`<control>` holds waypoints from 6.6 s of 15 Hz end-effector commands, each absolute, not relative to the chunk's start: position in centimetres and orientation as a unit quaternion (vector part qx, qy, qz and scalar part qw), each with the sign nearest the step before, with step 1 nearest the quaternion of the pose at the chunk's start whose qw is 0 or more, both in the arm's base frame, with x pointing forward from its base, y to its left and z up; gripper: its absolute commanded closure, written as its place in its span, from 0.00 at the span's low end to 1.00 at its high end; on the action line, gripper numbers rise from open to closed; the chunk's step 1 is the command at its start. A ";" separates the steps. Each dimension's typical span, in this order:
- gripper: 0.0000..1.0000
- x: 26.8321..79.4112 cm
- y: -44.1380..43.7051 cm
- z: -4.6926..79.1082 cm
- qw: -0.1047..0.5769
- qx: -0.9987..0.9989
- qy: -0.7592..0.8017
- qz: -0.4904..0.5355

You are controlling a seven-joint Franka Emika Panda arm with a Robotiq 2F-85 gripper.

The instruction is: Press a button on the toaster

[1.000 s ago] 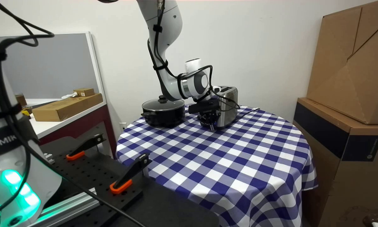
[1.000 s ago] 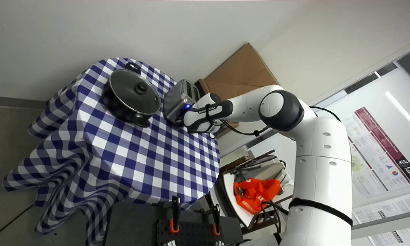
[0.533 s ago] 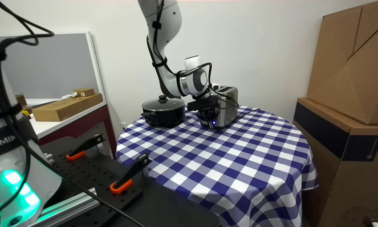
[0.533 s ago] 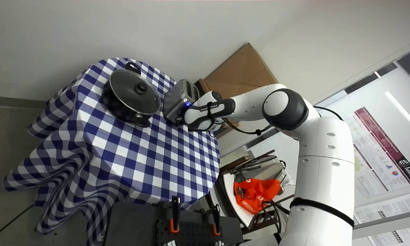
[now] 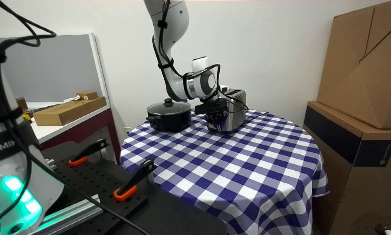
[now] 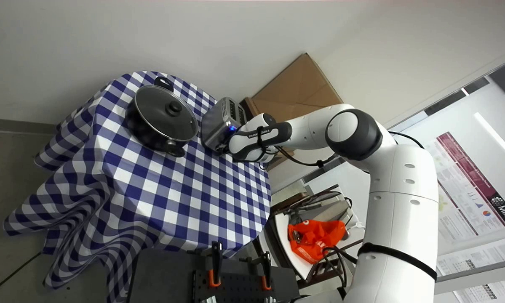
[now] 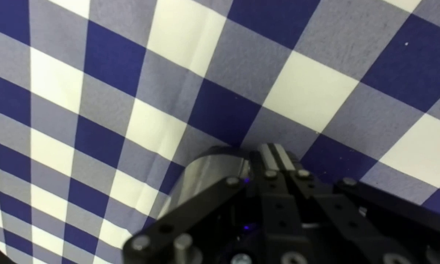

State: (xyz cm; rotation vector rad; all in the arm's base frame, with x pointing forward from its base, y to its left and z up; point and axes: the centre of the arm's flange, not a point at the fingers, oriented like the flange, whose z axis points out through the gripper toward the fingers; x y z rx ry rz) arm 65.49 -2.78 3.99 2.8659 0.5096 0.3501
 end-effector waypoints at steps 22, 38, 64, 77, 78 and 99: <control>1.00 64.5 -3.8 6.7 0.082 0.967 0.198 0.141; 1.00 65.5 -4.4 5.1 0.108 0.966 0.199 0.123; 1.00 66.7 -3.0 4.0 0.118 0.966 0.185 0.139; 1.00 66.2 -2.6 4.7 0.100 0.965 0.206 0.125; 1.00 66.1 -2.4 4.8 0.096 0.967 0.212 0.102; 1.00 61.8 -8.9 25.4 0.026 0.998 0.051 -0.029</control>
